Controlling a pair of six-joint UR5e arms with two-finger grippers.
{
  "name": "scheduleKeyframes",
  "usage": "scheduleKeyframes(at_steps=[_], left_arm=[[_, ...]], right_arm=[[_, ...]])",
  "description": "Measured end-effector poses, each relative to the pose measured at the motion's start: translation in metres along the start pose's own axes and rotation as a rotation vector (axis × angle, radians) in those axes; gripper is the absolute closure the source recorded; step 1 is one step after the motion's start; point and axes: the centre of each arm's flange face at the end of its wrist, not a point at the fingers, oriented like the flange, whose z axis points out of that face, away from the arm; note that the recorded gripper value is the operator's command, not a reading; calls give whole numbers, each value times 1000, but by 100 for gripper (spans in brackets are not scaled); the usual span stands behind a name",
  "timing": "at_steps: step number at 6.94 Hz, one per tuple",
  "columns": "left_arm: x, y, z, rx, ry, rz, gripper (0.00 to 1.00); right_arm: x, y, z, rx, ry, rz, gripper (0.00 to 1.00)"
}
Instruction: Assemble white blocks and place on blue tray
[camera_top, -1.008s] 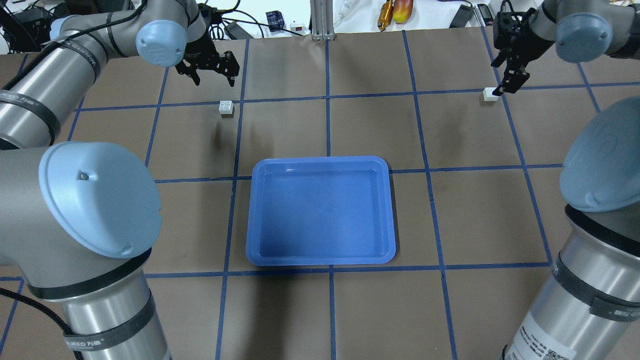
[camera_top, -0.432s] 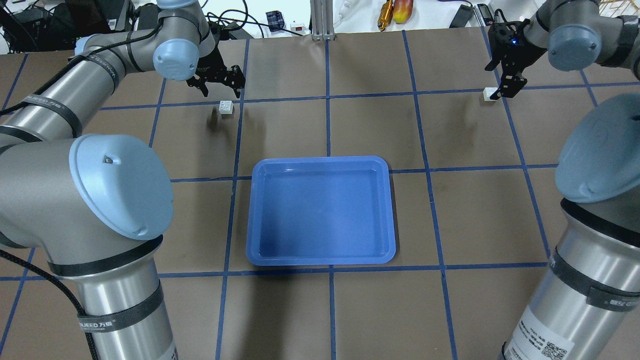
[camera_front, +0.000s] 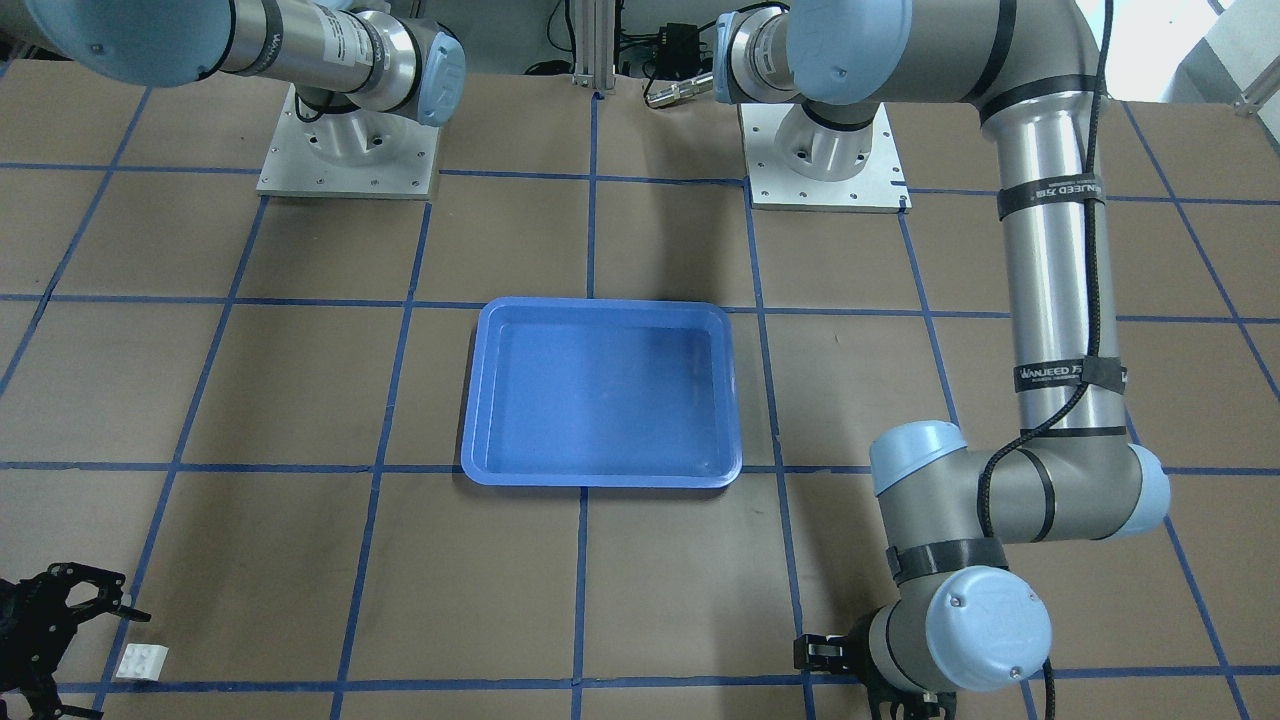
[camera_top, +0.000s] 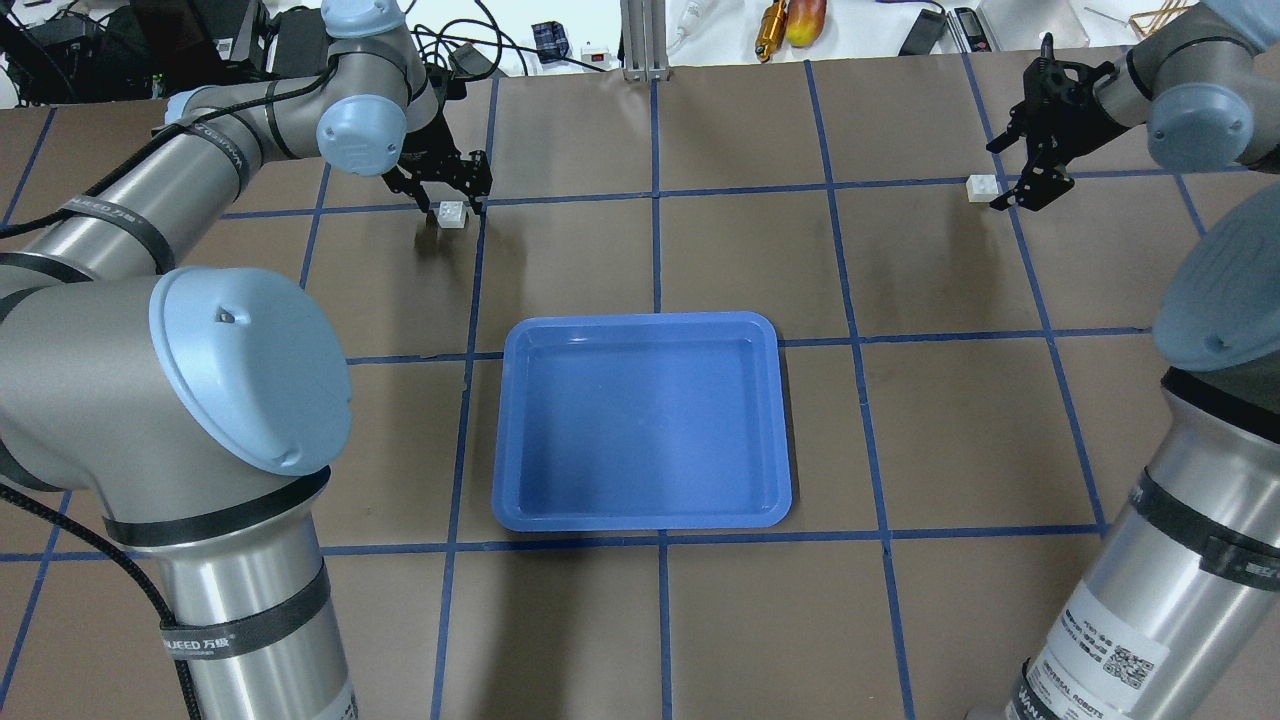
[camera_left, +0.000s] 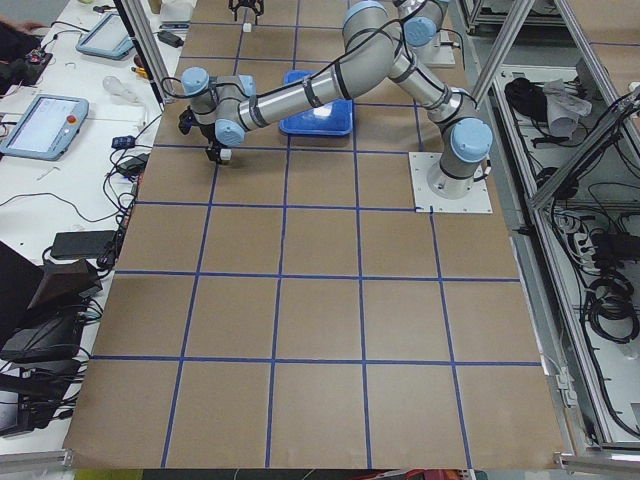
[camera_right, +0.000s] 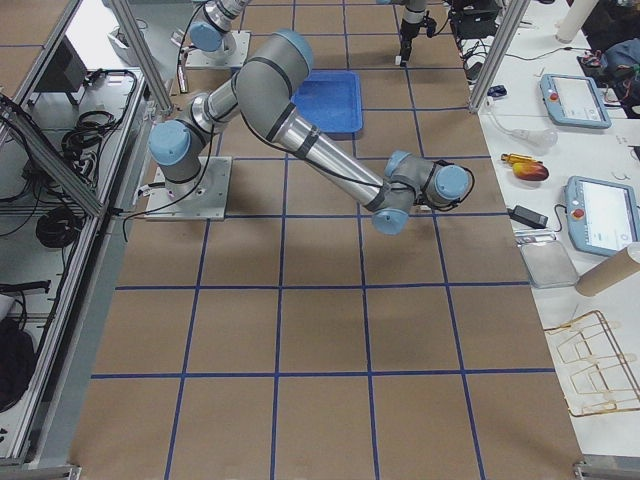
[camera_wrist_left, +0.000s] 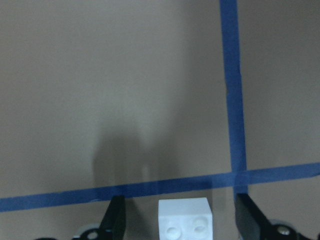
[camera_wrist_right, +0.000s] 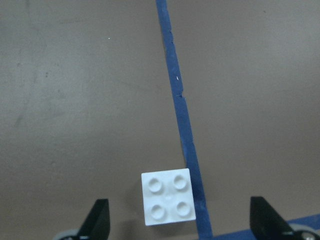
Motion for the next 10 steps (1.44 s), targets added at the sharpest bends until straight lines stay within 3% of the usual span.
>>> scheduleKeyframes(at_steps=[2,5,8,9,10], left_arm=[[1,8,2,-14,2,-7,75],[16,28,-18,-25,4,0,77],[78,99,-70,-47,51,-33,78],[106,135,-84,-52,76,-70,78],[143,166,-89,-59,87,-101,78]], right_arm=[[-1,18,1,38,8,21,8],[-2,17,6,51,-9,17,8],[-6,10,13,73,-50,-8,8],[-7,9,14,78,-59,-29,11],[-7,10,16,79,-62,-39,33]])
